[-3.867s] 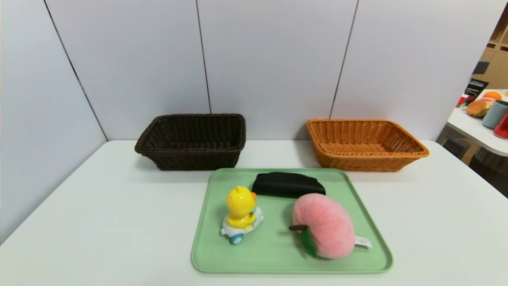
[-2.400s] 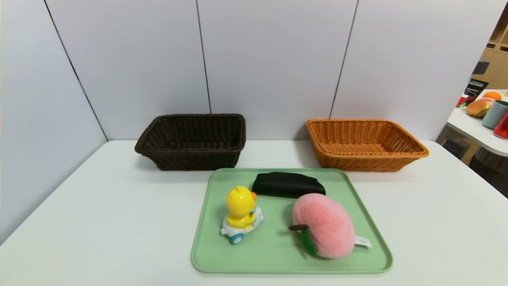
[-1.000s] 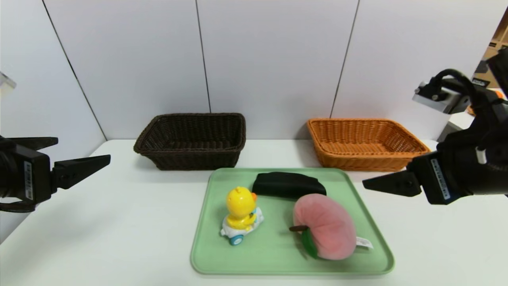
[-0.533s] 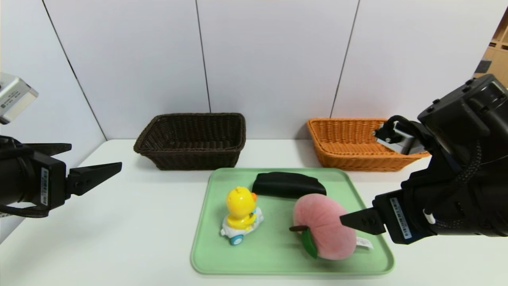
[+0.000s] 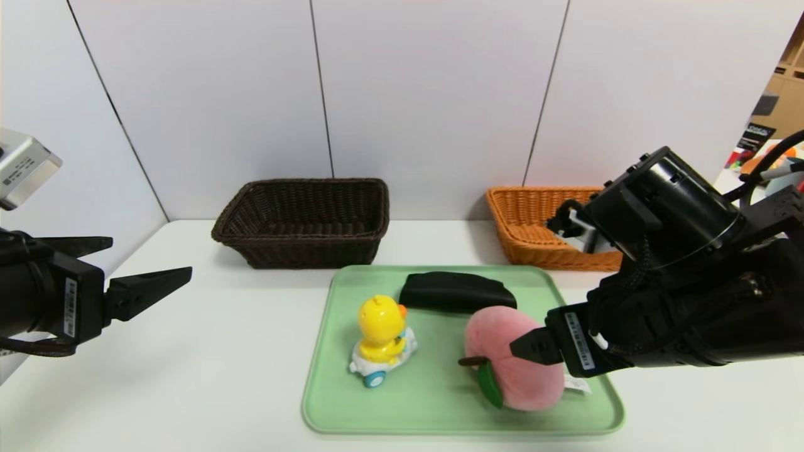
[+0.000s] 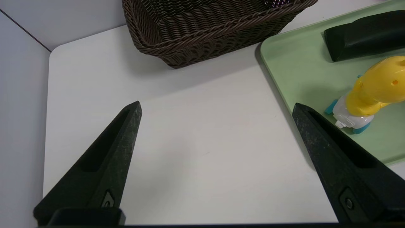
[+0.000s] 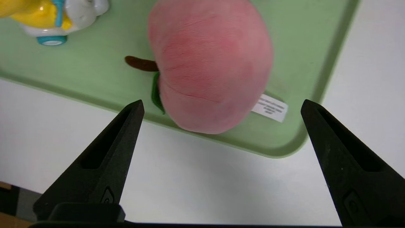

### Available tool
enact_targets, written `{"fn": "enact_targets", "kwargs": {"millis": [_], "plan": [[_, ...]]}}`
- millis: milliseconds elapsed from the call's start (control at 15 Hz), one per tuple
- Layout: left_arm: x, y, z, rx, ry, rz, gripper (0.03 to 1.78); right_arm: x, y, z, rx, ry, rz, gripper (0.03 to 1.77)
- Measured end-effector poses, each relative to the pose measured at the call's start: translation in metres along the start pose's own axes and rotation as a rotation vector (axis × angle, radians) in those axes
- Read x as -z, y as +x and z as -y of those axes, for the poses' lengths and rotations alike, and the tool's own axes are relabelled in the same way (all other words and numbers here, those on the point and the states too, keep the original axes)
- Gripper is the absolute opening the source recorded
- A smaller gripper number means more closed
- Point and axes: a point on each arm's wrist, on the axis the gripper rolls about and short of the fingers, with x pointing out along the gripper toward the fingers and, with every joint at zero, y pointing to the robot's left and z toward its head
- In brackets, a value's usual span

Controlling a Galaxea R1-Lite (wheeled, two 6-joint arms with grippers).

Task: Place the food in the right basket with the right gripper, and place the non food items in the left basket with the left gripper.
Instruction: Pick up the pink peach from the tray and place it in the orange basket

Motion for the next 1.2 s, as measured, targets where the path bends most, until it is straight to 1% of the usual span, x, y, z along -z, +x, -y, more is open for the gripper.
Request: {"fn": "enact_targets", "kwargs": {"millis": [200,933,1200], "plan": [[0.0,-0.001,0.0,-0.004,0.0,0.001,1.69,-0.002,0.006,-0.006,-0.025,-0.008,-0.023,1.71],[0.002,-0.001,0.0,-0.003,-0.006,-0.001,1.69,-0.003,0.036,-0.008,0.018,-0.012,-0.101,1.71],[0.003,-0.002,0.0,-0.004,-0.006,0.0,1.69,-0.006,0.051,-0.008,0.015,0.003,-0.088,1.71]]}}
